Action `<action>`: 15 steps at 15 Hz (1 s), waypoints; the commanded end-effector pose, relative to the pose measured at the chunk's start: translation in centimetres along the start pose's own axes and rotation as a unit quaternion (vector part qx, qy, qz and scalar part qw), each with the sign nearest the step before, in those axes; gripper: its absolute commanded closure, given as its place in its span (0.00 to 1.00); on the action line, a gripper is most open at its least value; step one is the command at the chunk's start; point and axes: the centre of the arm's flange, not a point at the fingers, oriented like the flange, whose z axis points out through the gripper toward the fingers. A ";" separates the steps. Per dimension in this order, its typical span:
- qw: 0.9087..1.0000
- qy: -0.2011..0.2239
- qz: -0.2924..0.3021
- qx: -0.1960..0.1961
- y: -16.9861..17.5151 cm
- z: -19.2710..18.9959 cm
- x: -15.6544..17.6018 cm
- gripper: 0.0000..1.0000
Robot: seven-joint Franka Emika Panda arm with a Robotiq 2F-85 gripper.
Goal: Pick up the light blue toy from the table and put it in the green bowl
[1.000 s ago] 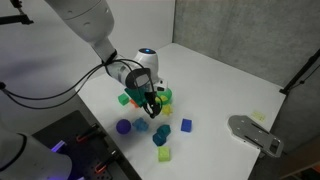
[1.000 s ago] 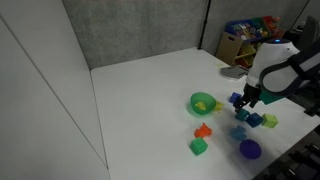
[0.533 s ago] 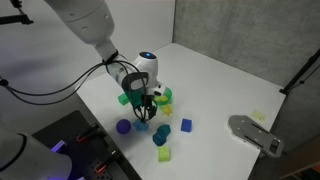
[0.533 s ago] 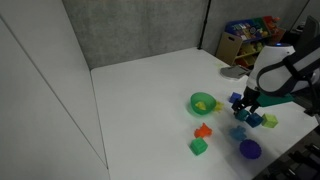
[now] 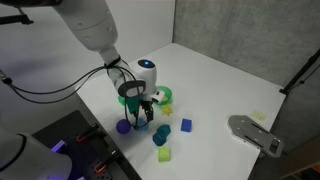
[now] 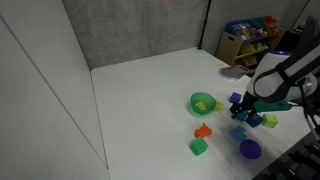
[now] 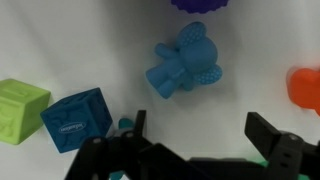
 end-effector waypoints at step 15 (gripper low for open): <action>1.000 -0.021 0.003 0.003 -0.5 8.3 -3.8 0.00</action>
